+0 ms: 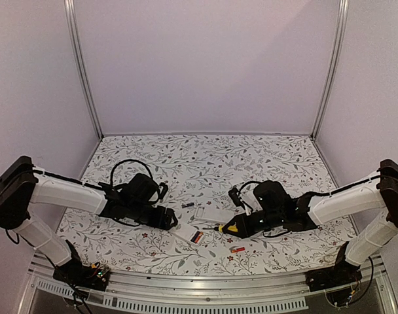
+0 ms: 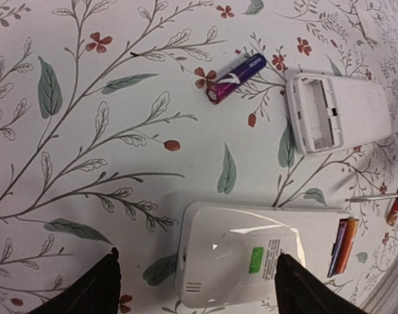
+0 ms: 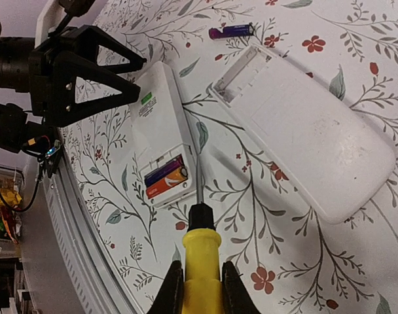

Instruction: Unload the batteries from the remote control

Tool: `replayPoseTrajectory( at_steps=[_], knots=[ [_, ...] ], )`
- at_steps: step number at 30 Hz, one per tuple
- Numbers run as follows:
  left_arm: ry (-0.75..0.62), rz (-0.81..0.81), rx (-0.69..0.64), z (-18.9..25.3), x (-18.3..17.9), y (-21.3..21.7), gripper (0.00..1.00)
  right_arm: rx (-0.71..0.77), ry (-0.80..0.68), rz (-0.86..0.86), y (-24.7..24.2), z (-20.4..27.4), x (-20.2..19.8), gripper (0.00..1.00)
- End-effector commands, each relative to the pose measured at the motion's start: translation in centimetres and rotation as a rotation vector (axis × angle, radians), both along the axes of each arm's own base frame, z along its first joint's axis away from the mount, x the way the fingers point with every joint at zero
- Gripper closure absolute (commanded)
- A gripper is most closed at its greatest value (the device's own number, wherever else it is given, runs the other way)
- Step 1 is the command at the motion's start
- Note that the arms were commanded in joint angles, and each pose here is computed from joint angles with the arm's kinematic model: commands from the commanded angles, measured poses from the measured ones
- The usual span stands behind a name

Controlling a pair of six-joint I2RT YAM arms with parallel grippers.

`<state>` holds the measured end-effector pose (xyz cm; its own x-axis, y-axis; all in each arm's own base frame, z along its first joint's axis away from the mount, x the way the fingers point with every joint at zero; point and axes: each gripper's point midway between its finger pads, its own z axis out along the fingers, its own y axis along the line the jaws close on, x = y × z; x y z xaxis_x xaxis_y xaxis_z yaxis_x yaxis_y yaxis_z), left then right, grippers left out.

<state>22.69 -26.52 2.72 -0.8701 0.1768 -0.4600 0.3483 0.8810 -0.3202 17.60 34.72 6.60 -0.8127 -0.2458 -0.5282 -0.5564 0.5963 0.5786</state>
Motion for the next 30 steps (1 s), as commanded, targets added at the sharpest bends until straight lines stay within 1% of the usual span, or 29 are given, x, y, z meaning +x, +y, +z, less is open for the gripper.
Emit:
replayPoseTrajectory(
  at_steps=[1, 4, 7, 19, 30],
  knots=[
    [-0.007, -0.021, 0.039, -0.4, -0.1, -0.3, 0.20, 0.007, 0.013, 0.024, 0.2, -0.3, -0.7, 1.00],
    [0.004, -0.028, 0.051, -0.7, -0.3, -0.4, 0.20, 0.007, 0.017, 0.031, 0.3, -0.4, -0.9, 1.00],
    [-0.013, -0.017, 0.072, -0.9, 0.0, -0.3, 0.21, 0.007, 0.023, 0.036, 0.3, -0.5, -1.1, 1.00],
    [0.009, -0.030, 0.130, -2.1, -0.6, -0.2, 0.29, 0.028, 0.027, 0.066, 0.5, 0.2, -1.9, 1.00],
    [0.026, -0.034, 0.147, -2.7, -1.1, -0.2, 0.37, 0.066, 0.035, 0.070, 0.5, 1.5, -2.3, 1.00]
  ],
)
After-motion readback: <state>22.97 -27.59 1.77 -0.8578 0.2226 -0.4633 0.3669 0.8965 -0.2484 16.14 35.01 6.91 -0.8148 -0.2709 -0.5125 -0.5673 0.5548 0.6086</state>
